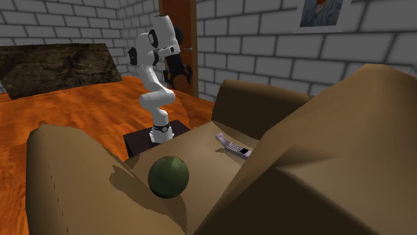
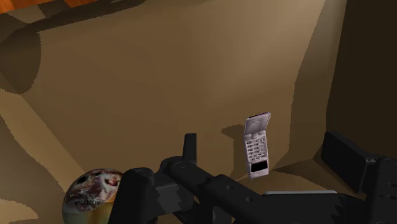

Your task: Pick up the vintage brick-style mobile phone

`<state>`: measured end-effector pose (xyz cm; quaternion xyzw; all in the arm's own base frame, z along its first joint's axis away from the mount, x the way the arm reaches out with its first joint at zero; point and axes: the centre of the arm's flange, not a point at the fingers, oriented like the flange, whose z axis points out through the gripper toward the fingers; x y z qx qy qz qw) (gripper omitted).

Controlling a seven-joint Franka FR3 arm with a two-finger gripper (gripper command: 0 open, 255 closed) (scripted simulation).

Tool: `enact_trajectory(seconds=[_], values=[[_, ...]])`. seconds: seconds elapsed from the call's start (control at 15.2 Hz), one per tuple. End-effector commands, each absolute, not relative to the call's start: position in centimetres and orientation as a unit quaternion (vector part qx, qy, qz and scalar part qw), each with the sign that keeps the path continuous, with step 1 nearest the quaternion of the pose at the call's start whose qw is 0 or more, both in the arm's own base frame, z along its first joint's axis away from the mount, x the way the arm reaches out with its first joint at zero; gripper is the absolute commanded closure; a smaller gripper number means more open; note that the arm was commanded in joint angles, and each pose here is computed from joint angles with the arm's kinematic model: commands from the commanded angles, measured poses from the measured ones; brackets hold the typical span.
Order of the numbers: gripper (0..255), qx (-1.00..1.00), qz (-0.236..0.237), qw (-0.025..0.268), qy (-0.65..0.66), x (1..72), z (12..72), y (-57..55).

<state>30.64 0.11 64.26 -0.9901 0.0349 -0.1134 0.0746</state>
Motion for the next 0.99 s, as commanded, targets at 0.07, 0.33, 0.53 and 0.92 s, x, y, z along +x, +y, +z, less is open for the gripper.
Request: enact_trajectory(seconds=[0.07,0.33,0.53,0.92], values=[[0,-0.99,-0.113,0.074,0.034,31.6,63.5,0.6],[0,-0.991,-0.11,0.073,0.032,35.5,60.2,2.4],[0,-0.991,-0.107,0.072,0.031,38.3,57.8,3.7],[0,-0.992,-0.103,0.07,0.027,44.0,52.8,6.4]])
